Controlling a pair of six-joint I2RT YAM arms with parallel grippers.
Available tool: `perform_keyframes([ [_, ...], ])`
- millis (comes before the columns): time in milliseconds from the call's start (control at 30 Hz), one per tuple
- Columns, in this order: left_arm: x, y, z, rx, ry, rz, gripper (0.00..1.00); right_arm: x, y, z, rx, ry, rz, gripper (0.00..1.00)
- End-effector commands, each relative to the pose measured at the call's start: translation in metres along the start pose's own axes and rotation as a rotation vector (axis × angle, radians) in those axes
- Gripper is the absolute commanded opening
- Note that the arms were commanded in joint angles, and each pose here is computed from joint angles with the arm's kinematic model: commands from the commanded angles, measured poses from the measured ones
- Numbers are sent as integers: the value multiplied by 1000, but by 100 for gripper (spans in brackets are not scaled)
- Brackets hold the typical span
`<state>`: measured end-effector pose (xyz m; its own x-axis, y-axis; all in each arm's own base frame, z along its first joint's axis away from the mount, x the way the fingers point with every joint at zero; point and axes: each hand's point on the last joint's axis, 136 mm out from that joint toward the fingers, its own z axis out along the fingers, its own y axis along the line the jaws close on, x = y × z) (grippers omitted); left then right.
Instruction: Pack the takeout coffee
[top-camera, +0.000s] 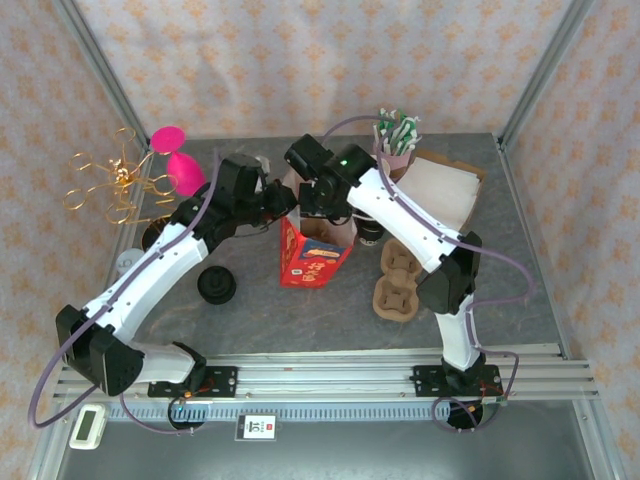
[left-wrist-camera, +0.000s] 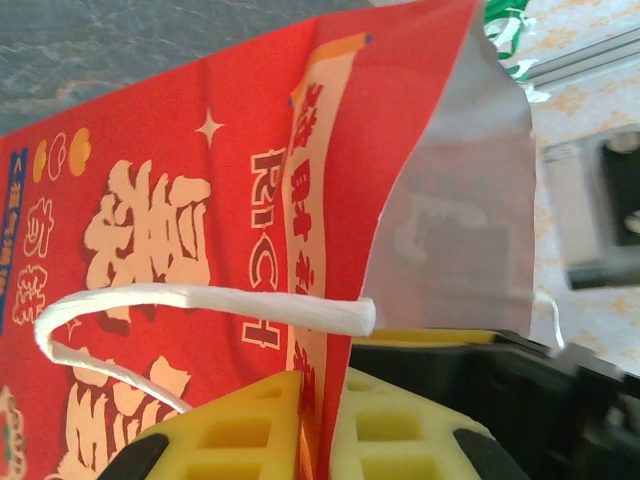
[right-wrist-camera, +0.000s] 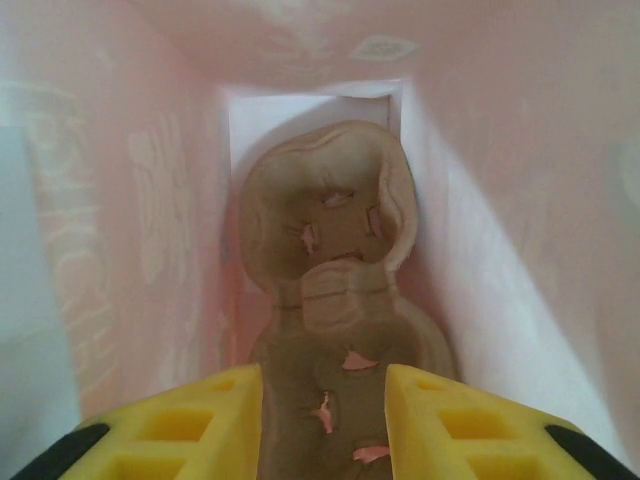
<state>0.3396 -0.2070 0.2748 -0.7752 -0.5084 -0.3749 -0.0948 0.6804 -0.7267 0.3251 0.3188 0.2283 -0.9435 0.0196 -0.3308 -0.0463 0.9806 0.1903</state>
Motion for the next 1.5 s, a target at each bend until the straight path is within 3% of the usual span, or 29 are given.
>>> perform_keyframes([
  [0, -3, -17, -10, 89, -19, -43, 12, 3, -7, -10, 20, -20, 8, 35],
  [567, -3, 20, -7, -70, -29, 7, 27, 17, -6, 25, 104, 20, -16, 34],
  [1000, 1, 27, -7, -110, 2, 84, 9, 8, -2, 44, 140, 9, -59, 38],
  [1467, 0, 24, -7, -92, -7, 72, 0, 5, 35, 12, -11, -20, -65, 40],
])
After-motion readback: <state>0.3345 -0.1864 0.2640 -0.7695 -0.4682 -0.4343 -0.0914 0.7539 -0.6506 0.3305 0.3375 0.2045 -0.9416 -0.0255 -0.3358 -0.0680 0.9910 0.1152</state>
